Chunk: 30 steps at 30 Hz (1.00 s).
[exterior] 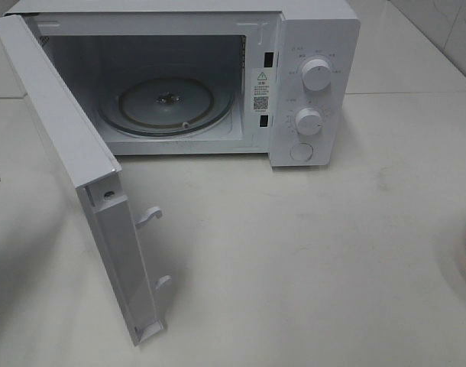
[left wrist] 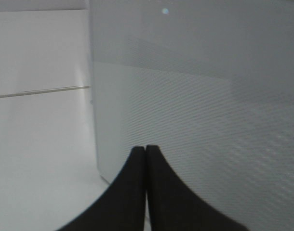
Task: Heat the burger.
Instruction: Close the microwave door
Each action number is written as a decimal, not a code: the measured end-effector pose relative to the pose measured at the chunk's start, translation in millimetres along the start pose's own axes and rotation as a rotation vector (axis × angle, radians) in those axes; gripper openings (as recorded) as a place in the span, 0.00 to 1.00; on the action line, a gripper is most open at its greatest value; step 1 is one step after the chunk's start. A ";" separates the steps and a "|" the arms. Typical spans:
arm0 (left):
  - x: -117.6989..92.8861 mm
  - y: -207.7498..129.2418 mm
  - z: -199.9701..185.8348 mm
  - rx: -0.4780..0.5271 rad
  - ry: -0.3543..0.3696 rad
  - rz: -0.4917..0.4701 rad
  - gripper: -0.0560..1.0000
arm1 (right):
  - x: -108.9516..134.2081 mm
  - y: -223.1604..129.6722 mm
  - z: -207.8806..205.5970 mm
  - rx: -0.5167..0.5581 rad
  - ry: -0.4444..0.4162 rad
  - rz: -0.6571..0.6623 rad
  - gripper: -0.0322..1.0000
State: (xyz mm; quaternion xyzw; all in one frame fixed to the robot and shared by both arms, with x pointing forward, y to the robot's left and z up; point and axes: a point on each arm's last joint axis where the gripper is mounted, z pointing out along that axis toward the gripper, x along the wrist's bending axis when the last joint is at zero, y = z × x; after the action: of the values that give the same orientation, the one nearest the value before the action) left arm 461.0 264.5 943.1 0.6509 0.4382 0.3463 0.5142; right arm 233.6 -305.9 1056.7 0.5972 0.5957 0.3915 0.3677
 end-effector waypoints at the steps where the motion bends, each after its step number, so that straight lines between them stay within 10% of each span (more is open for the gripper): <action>1: -3.1 -0.7 3.8 0.003 -0.016 0.007 0.05 | 0.0 0.0 0.0 0.000 0.000 0.000 0.76; 30: -87.4 18.9 101.1 -0.045 -0.067 -0.045 0.05 | 0.0 0.0 0.0 0.000 0.000 0.000 0.76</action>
State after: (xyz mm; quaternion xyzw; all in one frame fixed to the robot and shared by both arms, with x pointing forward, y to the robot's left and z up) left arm 523.3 144.9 938.0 0.6403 0.4273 0.3226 0.5507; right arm 233.6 -305.9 1056.7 0.5972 0.5957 0.3915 0.3677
